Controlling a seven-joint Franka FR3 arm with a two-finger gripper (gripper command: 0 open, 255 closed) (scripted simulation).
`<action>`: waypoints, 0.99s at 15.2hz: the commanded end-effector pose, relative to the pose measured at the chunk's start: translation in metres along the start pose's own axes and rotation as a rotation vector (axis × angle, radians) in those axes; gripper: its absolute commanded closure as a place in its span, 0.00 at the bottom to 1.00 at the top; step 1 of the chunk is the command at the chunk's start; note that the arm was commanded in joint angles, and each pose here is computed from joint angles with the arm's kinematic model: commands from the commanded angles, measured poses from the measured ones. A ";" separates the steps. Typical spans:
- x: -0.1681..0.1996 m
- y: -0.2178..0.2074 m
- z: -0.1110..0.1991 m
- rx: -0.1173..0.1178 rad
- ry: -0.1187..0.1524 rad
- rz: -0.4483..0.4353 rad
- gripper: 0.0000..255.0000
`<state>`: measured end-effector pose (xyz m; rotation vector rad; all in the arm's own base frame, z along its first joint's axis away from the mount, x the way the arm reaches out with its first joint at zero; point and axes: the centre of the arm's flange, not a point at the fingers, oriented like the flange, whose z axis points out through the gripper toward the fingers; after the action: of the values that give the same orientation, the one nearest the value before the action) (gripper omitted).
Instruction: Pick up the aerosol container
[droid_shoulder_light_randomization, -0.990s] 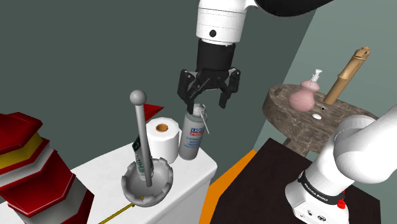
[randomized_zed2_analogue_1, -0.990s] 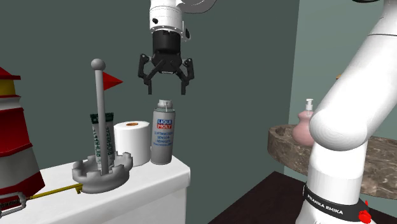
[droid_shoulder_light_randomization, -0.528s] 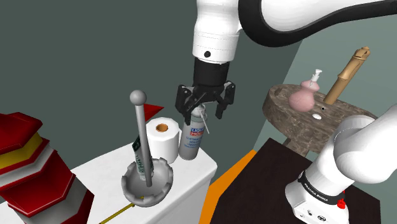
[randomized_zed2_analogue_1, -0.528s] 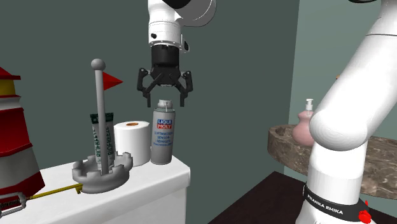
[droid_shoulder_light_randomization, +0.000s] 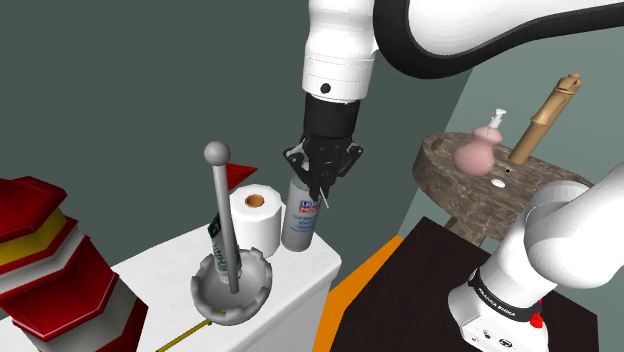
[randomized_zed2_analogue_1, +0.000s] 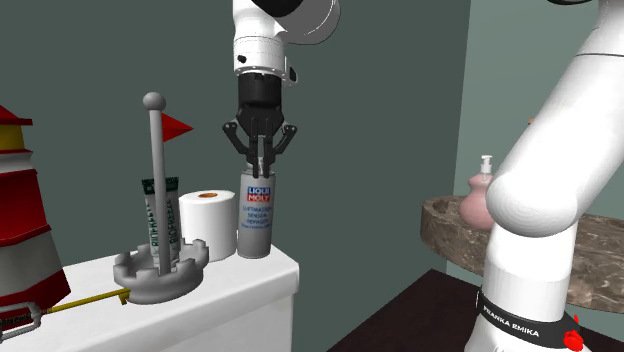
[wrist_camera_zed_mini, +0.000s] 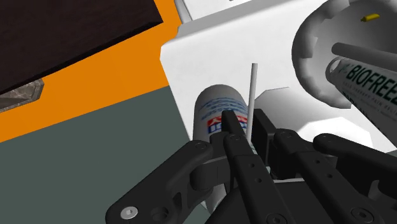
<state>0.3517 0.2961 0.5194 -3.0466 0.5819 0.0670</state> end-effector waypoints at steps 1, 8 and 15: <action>0.000 0.000 0.001 -0.001 -0.001 0.000 1.00; -0.002 -0.001 -0.026 -0.001 -0.001 0.000 1.00; -0.004 -0.002 -0.063 -0.001 -0.001 0.000 1.00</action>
<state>0.3526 0.2960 0.5760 -3.0476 0.5828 0.0700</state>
